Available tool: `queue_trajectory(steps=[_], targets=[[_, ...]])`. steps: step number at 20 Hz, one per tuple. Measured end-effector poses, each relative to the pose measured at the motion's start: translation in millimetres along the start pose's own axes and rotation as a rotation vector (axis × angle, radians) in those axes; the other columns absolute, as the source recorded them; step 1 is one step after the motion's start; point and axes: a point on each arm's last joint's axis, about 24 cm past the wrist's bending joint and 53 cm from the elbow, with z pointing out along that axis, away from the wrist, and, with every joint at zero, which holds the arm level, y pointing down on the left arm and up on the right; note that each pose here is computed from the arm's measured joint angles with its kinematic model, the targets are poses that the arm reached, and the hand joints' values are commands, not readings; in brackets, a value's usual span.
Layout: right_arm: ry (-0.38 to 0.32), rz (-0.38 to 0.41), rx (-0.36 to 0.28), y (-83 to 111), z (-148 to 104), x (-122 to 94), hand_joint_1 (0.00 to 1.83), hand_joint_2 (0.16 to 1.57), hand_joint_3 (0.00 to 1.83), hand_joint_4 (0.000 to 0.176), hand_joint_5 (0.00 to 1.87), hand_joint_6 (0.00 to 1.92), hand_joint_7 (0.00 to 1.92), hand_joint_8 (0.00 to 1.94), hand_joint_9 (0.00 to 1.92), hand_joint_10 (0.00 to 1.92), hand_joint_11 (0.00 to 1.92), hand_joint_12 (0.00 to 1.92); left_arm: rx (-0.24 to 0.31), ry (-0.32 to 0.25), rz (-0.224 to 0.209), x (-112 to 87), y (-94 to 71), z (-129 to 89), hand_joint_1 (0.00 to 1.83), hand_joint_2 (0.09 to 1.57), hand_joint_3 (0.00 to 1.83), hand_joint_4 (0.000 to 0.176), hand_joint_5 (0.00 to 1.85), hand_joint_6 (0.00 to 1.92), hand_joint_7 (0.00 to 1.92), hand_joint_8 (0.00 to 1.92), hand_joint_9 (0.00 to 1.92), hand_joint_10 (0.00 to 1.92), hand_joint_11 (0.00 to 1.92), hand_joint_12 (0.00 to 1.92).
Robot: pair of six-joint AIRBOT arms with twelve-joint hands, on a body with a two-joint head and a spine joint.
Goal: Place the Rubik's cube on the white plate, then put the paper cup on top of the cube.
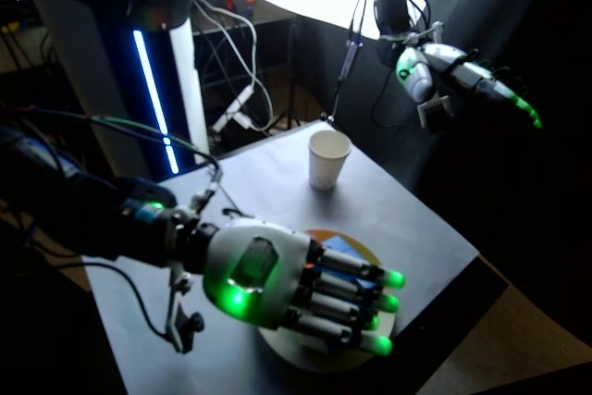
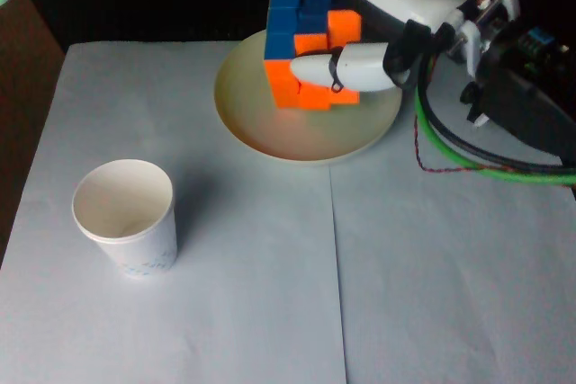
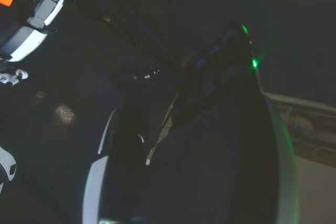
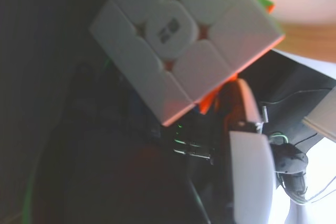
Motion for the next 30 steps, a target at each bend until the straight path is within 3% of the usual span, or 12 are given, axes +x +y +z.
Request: queue_trajectory(steps=[1, 3, 4, 7, 9, 12, 16, 18, 19, 20, 28, 30], targets=[[0.006, 0.003, 0.005, -2.3, -1.0, 3.4, 0.71, 1.04, 0.0, 0.024, 0.0, 0.0, 0.0, 0.0, 0.05, 0.25, 0.0, 1.44, 0.0, 0.001, 0.0, 0.1, 0.0, 0.0, 0.21, 1.52, 0.0, 0.048, 0.0, 0.0, 0.0, 0.0, 0.0, 0.0, 0.0, 0.0], [0.018, 0.011, 0.007, -3.4, -3.1, 11.3, 0.68, 1.0, 0.0, 0.063, 0.0, 0.0, 0.0, 0.0, 0.03, 0.06, 0.0, 0.84, -0.002, -0.002, -0.003, -0.3, 0.3, -0.1, 0.21, 1.52, 0.0, 0.042, 0.0, 0.0, 0.0, 0.0, 0.0, 0.0, 0.0, 0.0], [0.021, 0.012, 0.005, -2.4, -3.1, 12.6, 0.68, 1.0, 0.0, 0.064, 0.0, 0.0, 0.0, 0.0, 0.03, 0.05, 0.0, 0.82, -0.005, -0.001, -0.002, 0.2, 1.3, -0.7, 0.21, 1.52, 0.0, 0.042, 0.0, 0.0, 0.0, 0.0, 0.0, 0.0, 0.0, 0.0], [0.024, 0.016, 0.001, -1.3, -4.5, 16.0, 0.67, 1.01, 0.0, 0.069, 0.0, 0.0, 0.0, 0.0, 0.0, 0.0, 0.0, 0.05, -0.004, -0.002, -0.002, 0.1, 1.3, -1.1, 0.22, 1.53, 0.0, 0.036, 0.0, 0.0, 0.0, 0.0, 0.0, 0.0, 0.0, 0.0], [0.029, 0.019, -0.002, 0.7, -5.0, 18.4, 0.66, 1.01, 0.0, 0.064, 0.0, 0.0, 0.0, 0.0, 0.0, 0.0, 0.0, 0.0, -0.006, -0.001, -0.002, 0.1, 1.9, -1.1, 0.22, 1.53, 0.0, 0.031, 0.0, 0.0, 0.0, 0.0, 0.0, 0.0, 0.0, 0.0], [0.071, -0.024, -0.028, 13.3, -8.4, 36.4, 0.65, 1.03, 0.01, 0.085, 0.0, 0.0, 0.0, 0.0, 0.0, 0.0, 0.0, 0.0, -0.011, 0.005, -0.002, 2.1, 3.5, -3.2, 0.21, 1.53, 0.0, 0.039, 0.0, 0.0, 0.0, 0.0, 0.0, 0.0, 0.0, 0.0], [0.097, -0.125, -0.043, 18.5, -26.3, 37.9, 0.33, 1.19, 0.02, 0.01, 0.0, 0.0, 0.0, 0.0, 0.0, 0.0, 0.0, 0.0, -0.015, 0.007, -0.004, 2.8, 3.9, -3.9, 0.21, 1.54, 0.0, 0.036, 0.0, 0.0, 0.0, 0.0, 0.0, 0.0, 0.0, 0.0], [0.115, -0.153, -0.004, 2.2, -34.5, 35.6, 0.29, 1.21, 0.02, 0.0, 0.0, 0.0, 0.0, 0.0, 0.0, 0.0, 0.0, 0.0, -0.018, -0.004, -0.008, -0.4, 4.8, -4.0, 0.18, 1.54, 0.0, 0.042, 0.0, 0.0, 0.0, 0.0, 0.0, 0.0, 0.0, 0.0], [0.132, -0.17, 0.009, -1.8, -35.9, 37.3, 0.24, 1.21, 0.02, 0.025, 0.0, 0.0, 0.0, 0.0, 0.0, 0.0, 0.0, 0.0, -0.022, -0.003, -0.005, -1.0, 6.0, -4.9, 0.18, 1.55, 0.0, 0.049, 0.0, 0.0, 0.0, 0.0, 0.0, 0.0, 0.0, 0.0], [0.155, -0.2, 0.009, -2.8, -38.0, 41.0, 0.21, 1.22, 0.01, 0.0, 0.0, 0.0, 0.0, 0.0, 0.0, 0.0, 0.0, 0.0, -0.02, -0.002, -0.007, 0.2, 5.3, -6.4, 0.18, 1.54, 0.0, 0.057, 0.0, 0.0, 0.0, 0.0, 0.0, 0.0, 0.0, 0.0], [0.225, -0.299, -0.02, 3.3, -41.1, 57.7, 0.19, 1.23, 0.01, 0.0, 0.0, 0.0, 0.0, 0.0, 0.0, 0.0, 0.0, 0.0, -0.042, -0.033, -0.007, -9.2, 12.9, -16.1, 0.17, 1.55, 0.0, 0.062, 0.0, 0.0, 0.0, 0.0, 0.0, 0.0, 0.0, 0.0], [0.229, -0.296, -0.021, 4.7, -41.7, 59.6, 0.23, 1.22, 0.0, 0.011, 0.0, 0.0, 0.0, 0.0, 0.0, 0.0, 0.0, 0.0, -0.037, -0.03, -0.01, -7.1, 10.9, -16.6, 0.16, 1.56, 0.0, 0.049, 0.0, 0.0, 0.0, 0.0, 0.0, 0.0, 0.0, 0.0]])
